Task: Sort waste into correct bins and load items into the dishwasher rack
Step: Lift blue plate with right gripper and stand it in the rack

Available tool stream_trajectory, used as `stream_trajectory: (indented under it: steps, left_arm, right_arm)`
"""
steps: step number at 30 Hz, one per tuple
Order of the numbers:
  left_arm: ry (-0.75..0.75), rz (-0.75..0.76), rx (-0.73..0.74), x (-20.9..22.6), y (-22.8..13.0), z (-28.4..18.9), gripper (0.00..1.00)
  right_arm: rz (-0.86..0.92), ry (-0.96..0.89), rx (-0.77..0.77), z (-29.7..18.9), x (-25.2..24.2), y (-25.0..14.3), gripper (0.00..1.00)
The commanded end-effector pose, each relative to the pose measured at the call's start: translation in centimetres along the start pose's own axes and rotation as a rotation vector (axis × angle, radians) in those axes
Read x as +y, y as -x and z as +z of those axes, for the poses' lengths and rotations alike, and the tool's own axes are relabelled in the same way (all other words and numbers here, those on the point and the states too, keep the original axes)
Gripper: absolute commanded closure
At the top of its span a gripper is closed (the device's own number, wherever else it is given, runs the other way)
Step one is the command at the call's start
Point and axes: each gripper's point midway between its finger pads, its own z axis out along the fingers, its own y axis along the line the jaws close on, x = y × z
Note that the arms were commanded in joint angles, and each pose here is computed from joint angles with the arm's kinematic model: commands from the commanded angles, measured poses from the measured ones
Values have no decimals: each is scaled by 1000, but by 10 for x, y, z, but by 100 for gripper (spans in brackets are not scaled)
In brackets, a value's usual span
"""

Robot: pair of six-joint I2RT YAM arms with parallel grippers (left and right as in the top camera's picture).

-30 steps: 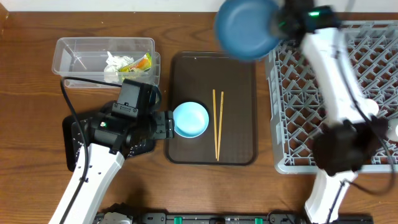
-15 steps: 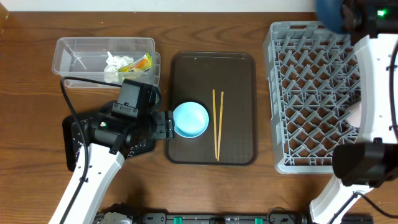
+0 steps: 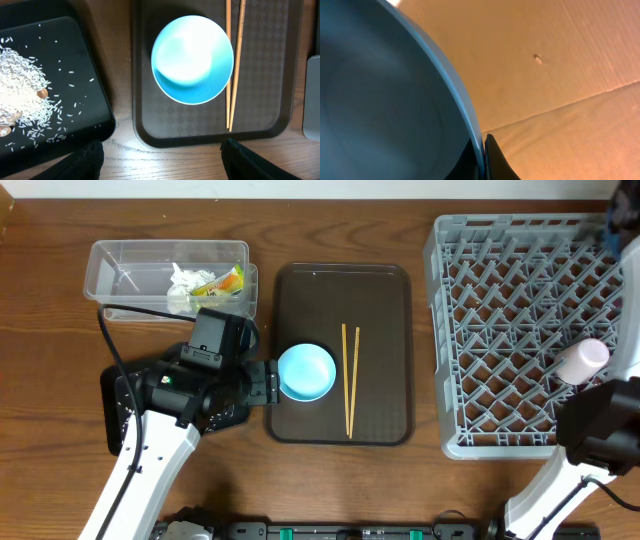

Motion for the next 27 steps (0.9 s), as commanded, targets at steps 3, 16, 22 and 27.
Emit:
stream_trajectory:
  steps: [3,16,22,27]
  left_arm:
    - [3,-20,-7,0,3,-1,22]
    - [0,-21,-14,-1,5,-1,22]
    - [-3,-41,-24,-2,7,-1,22]
    - [-4,-41,-23,-2,7,-1,22]
  right_arm:
    - [-33,-16,47,25,-4,-21,99]
    - [-290,-84,23,56,40,-49,99]
    - [-340,-24,-3,51,81,-62,99]
    - [-343,24,1,44,110,-79,99]
